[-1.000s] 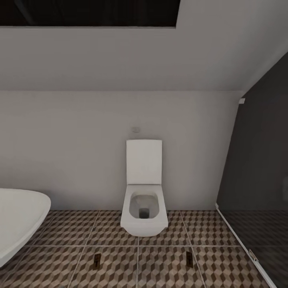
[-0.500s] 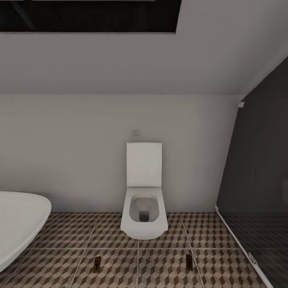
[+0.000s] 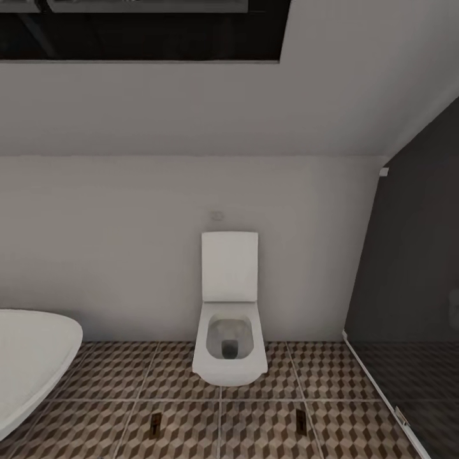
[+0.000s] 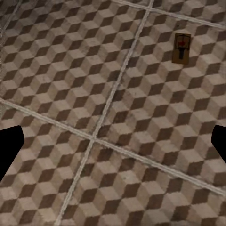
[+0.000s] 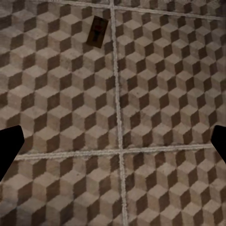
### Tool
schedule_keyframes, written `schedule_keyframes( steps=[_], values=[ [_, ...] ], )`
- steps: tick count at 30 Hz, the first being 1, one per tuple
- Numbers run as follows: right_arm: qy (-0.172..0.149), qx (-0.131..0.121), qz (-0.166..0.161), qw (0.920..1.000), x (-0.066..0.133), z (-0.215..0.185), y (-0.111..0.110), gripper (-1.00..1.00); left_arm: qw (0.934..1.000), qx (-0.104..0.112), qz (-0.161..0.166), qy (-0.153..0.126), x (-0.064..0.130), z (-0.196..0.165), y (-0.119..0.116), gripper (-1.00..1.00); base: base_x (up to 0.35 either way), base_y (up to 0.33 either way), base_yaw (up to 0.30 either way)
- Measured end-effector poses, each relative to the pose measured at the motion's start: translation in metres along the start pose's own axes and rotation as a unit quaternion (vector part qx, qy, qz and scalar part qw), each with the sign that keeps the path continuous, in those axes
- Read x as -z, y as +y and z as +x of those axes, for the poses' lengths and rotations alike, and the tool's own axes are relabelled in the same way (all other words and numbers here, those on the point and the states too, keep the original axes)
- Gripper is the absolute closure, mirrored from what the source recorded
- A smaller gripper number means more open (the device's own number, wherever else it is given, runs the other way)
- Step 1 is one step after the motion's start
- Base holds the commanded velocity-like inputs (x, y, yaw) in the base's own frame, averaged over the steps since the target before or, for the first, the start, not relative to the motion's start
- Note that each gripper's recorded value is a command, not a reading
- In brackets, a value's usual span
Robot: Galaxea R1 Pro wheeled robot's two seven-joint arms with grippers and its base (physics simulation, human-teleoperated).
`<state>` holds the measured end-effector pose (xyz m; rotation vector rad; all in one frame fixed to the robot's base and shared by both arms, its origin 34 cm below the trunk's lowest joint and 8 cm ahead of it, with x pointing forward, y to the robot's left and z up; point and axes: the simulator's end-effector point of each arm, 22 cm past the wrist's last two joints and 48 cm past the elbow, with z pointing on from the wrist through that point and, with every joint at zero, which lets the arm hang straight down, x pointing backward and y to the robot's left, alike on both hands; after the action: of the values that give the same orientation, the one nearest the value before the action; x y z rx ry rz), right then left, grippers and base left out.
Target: Take the four mousetraps from the cabinet in the bathroom and place them on the bathroom floor. Make sure all four end up on the same floor surface, and ensure that at least two of them are either under or directly next to the same bathroom sink.
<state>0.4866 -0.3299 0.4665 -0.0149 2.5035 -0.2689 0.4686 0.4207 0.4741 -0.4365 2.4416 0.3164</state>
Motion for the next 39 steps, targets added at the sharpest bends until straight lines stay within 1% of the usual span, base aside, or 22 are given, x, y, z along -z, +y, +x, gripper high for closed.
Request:
schedule_keyframes(
  steps=[6, 28, 39],
  values=[
    [0.000, 0.000, 0.000, 1.0000, 0.008, -0.008, -0.002, -1.00, 1.0000, -0.001, -0.001, 0.002, 0.008, -0.005, 0.002, -1.00, 0.000, 0.000, 0.000],
    [0.001, 0.000, 0.000, 1.0000, 0.038, -0.033, -0.010, -1.00, 1.0000, -0.001, 0.005, 0.007, 0.039, -0.028, -0.003, -1.00, 0.000, 0.000, 0.000],
    [0.001, 0.000, 0.000, 1.0000, 0.038, -0.033, -0.010, -1.00, 0.9999, -0.001, 0.009, 0.008, 0.039, -0.027, -0.006, -1.00, 0.000, 0.000, 0.000]
  ],
)
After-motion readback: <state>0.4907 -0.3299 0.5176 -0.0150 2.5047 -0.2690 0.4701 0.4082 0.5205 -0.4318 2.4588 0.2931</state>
